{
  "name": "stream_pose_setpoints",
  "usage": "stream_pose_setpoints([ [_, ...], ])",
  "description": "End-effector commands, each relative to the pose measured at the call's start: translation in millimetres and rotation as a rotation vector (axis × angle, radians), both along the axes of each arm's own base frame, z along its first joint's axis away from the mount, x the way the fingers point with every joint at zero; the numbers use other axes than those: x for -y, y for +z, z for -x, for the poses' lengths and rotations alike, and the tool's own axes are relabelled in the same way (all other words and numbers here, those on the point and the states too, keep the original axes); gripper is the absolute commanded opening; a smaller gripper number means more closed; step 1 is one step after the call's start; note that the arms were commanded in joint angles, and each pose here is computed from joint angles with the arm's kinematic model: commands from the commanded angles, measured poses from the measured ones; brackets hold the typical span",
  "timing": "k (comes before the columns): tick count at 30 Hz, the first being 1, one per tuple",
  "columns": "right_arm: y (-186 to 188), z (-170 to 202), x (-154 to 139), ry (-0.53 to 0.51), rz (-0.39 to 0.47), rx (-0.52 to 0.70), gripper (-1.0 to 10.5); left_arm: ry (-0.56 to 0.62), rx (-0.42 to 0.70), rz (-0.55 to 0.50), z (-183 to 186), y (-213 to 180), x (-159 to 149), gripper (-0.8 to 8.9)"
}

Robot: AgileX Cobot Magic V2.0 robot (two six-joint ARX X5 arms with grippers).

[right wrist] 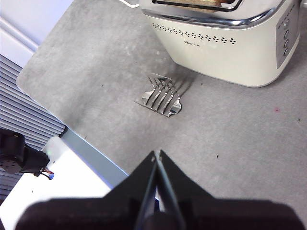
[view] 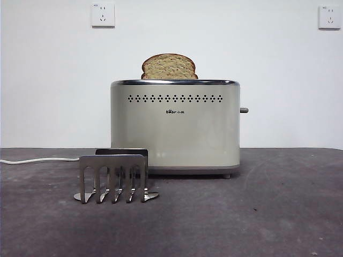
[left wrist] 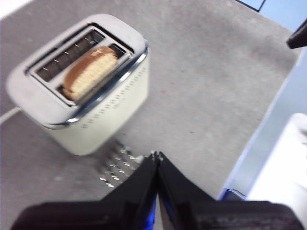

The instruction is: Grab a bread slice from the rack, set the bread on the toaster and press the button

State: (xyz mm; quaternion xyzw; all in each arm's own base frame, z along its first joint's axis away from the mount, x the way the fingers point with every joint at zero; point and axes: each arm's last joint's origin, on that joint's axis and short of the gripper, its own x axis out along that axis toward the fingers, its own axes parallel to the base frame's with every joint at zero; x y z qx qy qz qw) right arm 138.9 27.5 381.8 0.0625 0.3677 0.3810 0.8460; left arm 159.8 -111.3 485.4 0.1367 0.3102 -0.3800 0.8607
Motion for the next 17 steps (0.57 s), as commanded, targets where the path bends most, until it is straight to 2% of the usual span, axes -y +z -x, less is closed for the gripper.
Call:
stream_pose_setpoints([
  [1,-2,0,0,0.008,0.005,-0.001,0.0,0.001,0.150,0.021,3,12,-11,-0.03],
  [5,-2,0,0,0.008,0.005,-0.001,0.0,0.054,0.359,0.115,15,36,-36,-0.03],
  [9,-2,0,0,0.008,0.005,-0.001,0.0,0.114,0.502,0.185,40,51,-63,-0.03],
  [13,-2,0,0,0.008,0.005,-0.001,0.0,0.224,0.623,0.189,63,44,-82,-0.03],
  [17,-2,0,0,0.008,0.005,-0.001,0.0,0.315,0.761,0.194,86,17,-94,-0.03],
])
